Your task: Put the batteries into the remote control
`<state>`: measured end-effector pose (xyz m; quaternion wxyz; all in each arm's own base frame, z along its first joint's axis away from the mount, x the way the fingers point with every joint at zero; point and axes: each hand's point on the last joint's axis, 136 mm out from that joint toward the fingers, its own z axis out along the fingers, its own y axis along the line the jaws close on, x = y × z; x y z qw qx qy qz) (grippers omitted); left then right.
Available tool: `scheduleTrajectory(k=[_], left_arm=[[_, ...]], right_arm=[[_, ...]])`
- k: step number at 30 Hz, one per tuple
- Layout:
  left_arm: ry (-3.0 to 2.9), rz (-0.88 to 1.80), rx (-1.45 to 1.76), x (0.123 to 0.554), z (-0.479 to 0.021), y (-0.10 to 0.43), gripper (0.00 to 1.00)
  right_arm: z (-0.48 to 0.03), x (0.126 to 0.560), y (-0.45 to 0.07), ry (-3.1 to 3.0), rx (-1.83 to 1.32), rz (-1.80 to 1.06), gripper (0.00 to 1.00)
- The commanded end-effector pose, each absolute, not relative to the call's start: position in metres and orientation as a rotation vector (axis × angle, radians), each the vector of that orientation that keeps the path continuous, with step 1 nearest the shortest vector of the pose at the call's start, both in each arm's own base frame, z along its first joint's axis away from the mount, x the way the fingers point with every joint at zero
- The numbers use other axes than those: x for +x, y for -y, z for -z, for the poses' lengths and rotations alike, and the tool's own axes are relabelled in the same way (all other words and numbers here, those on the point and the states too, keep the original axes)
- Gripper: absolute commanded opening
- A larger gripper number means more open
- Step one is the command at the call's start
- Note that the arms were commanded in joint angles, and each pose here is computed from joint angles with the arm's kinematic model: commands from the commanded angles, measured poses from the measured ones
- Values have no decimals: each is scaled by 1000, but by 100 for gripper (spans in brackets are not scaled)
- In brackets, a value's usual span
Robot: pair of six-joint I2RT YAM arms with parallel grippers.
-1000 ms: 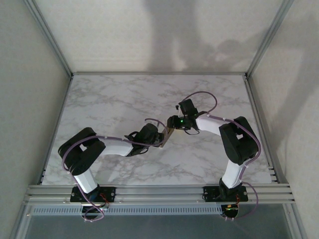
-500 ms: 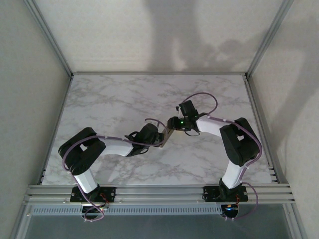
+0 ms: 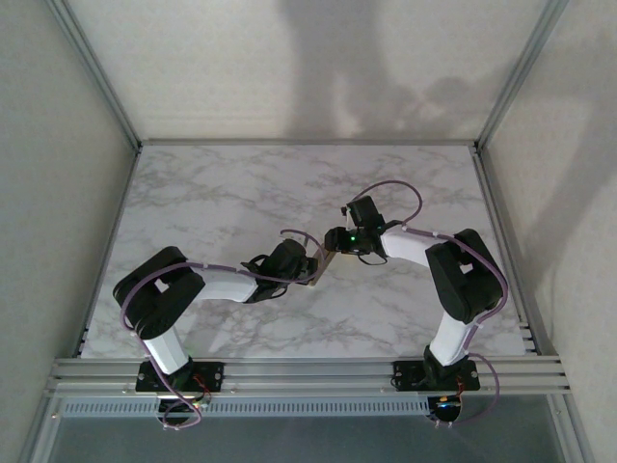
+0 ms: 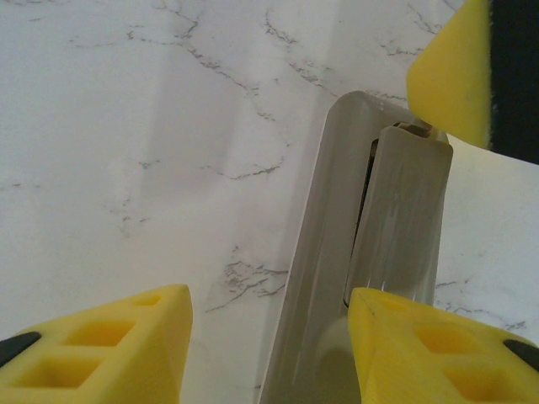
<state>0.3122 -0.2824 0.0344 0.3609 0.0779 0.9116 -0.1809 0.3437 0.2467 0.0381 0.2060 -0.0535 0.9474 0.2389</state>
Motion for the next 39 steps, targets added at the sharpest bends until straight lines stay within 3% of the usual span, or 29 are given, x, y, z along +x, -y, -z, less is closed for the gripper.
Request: scheduleTrajectory(k=[1, 13, 23, 39], left_arm=[[-2360, 433, 167, 317, -31, 278, 51], [-2357, 432, 171, 317, -32, 277, 51], [-2339, 429, 169, 319, -40, 277, 51], [-2346, 431, 173, 321, -38, 278, 51]], right_arm=[[-26, 332, -246, -2693, -159, -623, 52], [-48, 345, -226, -2648, -146, -444, 56], [-88, 344, -245, -2549, -228, -609, 62], [-38, 336, -254, -2698, -275, -606, 60]])
